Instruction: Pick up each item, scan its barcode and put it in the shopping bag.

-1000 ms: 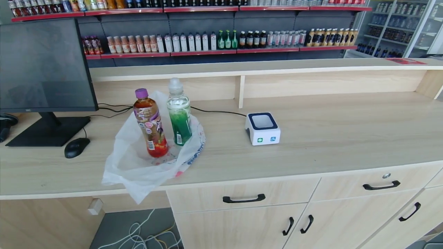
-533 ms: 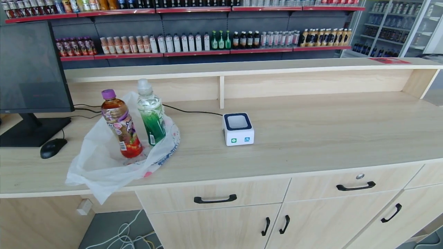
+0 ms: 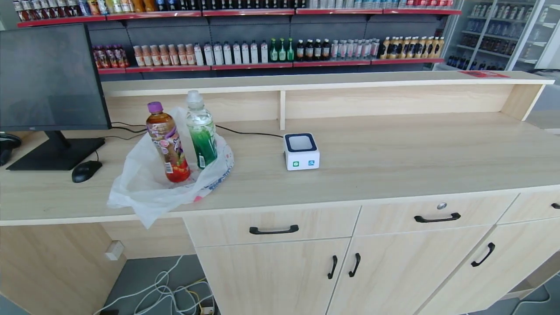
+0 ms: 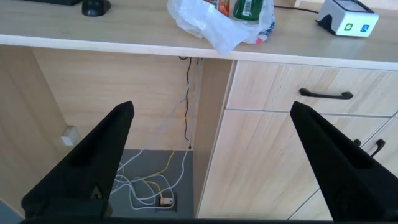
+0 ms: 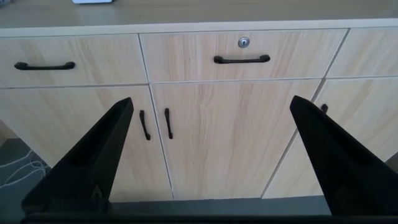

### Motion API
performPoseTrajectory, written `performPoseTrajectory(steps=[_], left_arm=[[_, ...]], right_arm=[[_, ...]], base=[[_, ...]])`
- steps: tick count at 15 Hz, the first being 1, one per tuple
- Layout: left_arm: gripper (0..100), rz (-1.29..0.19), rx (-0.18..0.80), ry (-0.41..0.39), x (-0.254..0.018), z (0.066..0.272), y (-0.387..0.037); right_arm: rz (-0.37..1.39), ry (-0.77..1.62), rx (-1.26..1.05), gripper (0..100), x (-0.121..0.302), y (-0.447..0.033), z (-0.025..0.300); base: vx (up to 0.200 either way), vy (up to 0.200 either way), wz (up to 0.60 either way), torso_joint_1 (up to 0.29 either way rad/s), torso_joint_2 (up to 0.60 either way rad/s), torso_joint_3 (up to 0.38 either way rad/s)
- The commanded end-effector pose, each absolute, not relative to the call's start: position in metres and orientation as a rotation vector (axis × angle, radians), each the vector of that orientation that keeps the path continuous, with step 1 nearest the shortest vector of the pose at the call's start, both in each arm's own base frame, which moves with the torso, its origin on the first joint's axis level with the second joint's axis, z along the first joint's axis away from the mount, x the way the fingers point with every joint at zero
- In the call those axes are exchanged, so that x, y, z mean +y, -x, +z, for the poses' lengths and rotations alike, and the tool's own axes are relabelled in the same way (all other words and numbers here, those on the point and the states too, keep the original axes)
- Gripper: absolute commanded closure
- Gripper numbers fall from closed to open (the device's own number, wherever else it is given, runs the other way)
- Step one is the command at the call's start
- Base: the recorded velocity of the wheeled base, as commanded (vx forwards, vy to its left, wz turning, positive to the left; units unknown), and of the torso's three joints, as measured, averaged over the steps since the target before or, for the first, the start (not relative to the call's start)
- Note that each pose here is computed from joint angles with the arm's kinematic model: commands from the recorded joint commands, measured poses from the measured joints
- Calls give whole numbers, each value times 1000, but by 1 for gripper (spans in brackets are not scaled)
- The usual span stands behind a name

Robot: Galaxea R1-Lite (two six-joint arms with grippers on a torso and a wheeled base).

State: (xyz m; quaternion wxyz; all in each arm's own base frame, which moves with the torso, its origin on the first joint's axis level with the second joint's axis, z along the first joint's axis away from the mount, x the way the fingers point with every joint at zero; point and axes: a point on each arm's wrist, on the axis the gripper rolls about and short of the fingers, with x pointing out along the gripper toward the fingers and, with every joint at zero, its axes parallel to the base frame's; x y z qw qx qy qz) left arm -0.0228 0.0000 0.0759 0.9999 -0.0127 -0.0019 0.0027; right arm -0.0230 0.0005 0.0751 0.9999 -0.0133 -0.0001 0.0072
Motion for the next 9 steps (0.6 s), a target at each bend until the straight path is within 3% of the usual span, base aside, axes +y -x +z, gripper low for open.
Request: performPoseTrajectory(steps=[1, 3, 9], left_arm=[[0, 6, -3, 25, 0, 76, 23], [0, 6, -3, 18, 0, 76, 23], [0, 6, -5, 18, 0, 76, 23]], right_arm=[[15, 25, 3, 0, 0, 23, 75], [14, -2, 3, 0, 0, 23, 75], [12, -21, 0, 0, 0, 23, 75]], base=[[-200, 0, 0, 7, -2, 7], [-200, 0, 0, 5, 0, 5], [0, 0, 0, 0, 0, 0]])
